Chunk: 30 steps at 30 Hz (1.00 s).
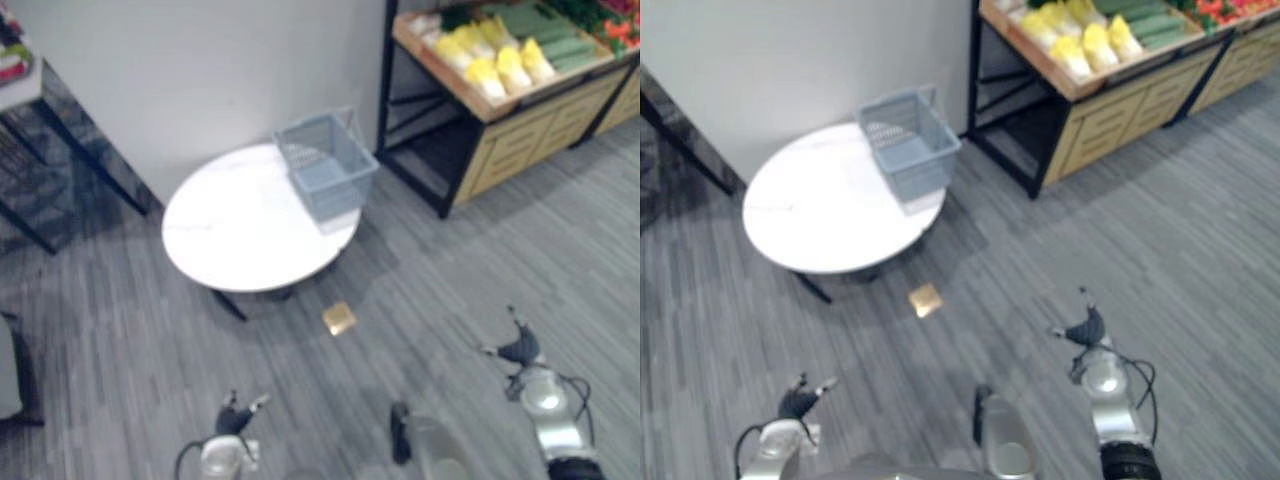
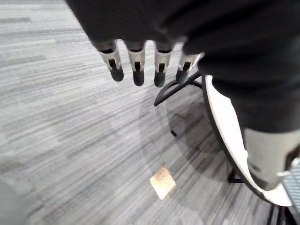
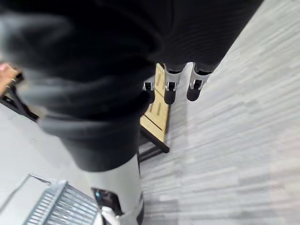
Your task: Pick vegetable in the basket
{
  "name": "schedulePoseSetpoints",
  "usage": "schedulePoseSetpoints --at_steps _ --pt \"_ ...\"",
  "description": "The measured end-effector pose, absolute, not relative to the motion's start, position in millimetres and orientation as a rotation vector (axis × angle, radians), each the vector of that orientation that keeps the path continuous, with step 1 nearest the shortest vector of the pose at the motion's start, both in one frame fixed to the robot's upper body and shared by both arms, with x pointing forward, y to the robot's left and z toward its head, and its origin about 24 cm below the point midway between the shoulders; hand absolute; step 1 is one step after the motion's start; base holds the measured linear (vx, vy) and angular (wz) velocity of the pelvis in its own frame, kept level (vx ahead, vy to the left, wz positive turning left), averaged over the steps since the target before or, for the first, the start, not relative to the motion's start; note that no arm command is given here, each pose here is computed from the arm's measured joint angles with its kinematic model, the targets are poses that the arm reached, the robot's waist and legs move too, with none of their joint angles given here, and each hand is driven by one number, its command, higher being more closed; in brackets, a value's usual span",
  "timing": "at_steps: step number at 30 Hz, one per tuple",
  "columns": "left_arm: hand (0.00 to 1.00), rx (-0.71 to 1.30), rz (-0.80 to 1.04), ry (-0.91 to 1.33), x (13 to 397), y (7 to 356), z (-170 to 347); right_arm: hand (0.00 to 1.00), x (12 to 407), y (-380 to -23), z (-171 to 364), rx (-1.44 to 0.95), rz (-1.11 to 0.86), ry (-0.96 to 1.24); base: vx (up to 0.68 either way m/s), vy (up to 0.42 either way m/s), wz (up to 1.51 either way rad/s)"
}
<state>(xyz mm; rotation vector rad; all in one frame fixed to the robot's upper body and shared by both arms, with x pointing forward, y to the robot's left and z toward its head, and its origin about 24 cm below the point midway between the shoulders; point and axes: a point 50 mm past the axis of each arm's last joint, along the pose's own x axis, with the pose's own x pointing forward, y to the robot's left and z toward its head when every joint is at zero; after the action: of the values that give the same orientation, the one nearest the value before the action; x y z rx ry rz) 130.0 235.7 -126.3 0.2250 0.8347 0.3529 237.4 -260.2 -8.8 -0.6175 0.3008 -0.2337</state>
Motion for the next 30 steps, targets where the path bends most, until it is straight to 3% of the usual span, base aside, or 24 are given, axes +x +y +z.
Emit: schedulePoseSetpoints --at_steps 6,11,18,28,30 --pt "0.00 0.218 0.378 0.848 112 238 -127 0.00 274 -241 27 -0.715 -0.148 0.130 0.38 -0.050 -0.32" --pt "0.00 0.198 0.391 0.845 115 236 -127 0.00 296 -250 62 -0.867 -0.135 0.022 0.53 0.169 0.49" --pt "0.00 0.202 0.392 0.880 108 236 -131 0.00 333 -216 103 -0.998 -0.065 -0.150 0.46 0.101 0.59" --pt "0.00 0.276 0.397 0.922 102 253 -131 0.00 339 -221 119 -1.060 -0.066 -0.186 0.29 -0.261 1.02" --pt "0.00 0.251 0.376 0.945 97 240 -137 0.00 349 -225 125 -1.088 -0.077 -0.168 0.19 -0.317 0.42"
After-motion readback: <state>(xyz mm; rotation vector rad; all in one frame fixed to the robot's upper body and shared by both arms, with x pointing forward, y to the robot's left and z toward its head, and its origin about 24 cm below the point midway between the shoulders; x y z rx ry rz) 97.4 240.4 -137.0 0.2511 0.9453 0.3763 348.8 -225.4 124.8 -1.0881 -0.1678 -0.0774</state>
